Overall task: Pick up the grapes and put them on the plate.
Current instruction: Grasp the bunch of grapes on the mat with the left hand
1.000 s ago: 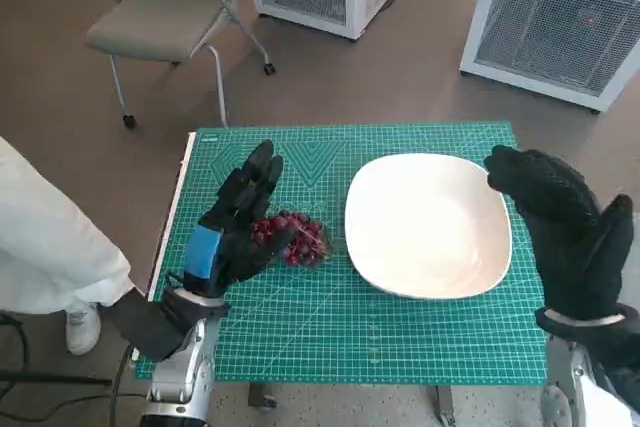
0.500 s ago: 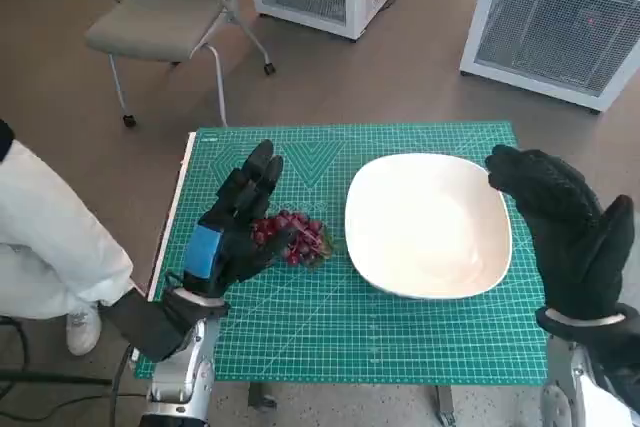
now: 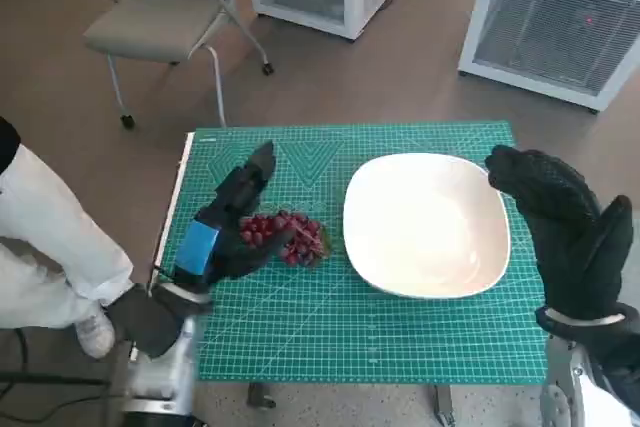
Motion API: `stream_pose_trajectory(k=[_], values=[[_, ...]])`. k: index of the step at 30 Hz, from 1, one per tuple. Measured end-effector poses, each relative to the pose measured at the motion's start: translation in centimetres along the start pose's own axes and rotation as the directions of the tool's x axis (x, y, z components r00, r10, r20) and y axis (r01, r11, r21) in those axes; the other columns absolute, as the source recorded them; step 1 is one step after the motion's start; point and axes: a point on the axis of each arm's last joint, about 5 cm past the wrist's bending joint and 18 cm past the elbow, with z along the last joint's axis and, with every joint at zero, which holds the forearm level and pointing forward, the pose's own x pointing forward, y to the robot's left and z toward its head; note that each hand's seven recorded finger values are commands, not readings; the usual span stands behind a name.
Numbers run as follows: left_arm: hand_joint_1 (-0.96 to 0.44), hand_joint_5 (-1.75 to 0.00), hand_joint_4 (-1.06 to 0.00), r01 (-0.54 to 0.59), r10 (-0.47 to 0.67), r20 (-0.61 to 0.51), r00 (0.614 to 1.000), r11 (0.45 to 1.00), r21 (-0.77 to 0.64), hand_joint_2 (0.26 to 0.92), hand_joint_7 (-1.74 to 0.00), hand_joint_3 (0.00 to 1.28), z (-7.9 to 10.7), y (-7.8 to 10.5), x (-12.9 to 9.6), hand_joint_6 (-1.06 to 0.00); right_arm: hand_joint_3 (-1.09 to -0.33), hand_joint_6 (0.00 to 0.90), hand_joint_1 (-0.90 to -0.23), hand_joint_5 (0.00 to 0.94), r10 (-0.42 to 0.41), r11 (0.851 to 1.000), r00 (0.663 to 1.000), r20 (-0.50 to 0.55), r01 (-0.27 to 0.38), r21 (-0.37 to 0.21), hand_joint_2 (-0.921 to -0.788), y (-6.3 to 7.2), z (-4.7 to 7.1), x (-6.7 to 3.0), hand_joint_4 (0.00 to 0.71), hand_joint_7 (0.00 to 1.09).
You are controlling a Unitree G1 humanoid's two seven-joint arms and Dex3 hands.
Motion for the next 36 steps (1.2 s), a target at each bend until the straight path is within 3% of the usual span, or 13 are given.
stream_pose_trajectory(k=[7, 13, 20, 36], values=[[-0.18, 0.00, -0.07, 0.105, -0.048, -0.168, 0.985, 0.930, 0.353, 0.771, -0.01, 0.00, 2.4, 1.4, 0.5, -0.26, -0.576, 0.214, -0.513, 0.430, -0.002, 1.000, 1.000, 0.006, 0.002, -0.003, -0.921, -0.1, 0.1, 0.05, 0.351, 0.87], [-0.17, 0.00, -0.08, 0.190, -0.034, -0.294, 0.955, 0.831, 0.522, 0.750, -0.01, 0.00, 4.8, 0.9, 0.9, -0.28, -0.576, 0.214, -0.512, 0.429, -0.001, 1.000, 1.000, 0.007, 0.001, -0.003, -0.921, 0.0, 0.1, 0.09, 0.351, 0.87], [-0.19, -0.01, -0.10, 0.264, -0.078, -0.346, 0.935, 0.804, 0.533, 0.743, -0.01, 0.00, 6.0, -0.2, 1.4, -0.30, -0.576, 0.215, -0.507, 0.427, -0.001, 1.000, 1.000, 0.007, 0.001, -0.003, -0.921, -0.1, 0.1, 0.08, 0.352, 0.87], [-0.21, -0.01, -0.14, 0.314, -0.115, -0.377, 0.919, 0.793, 0.523, 0.742, -0.01, 0.00, 6.2, -1.2, 2.4, -0.33, -0.577, 0.217, -0.505, 0.424, -0.001, 1.000, 1.000, 0.007, 0.001, -0.003, -0.921, -0.1, 0.1, 0.06, 0.354, 0.86]])
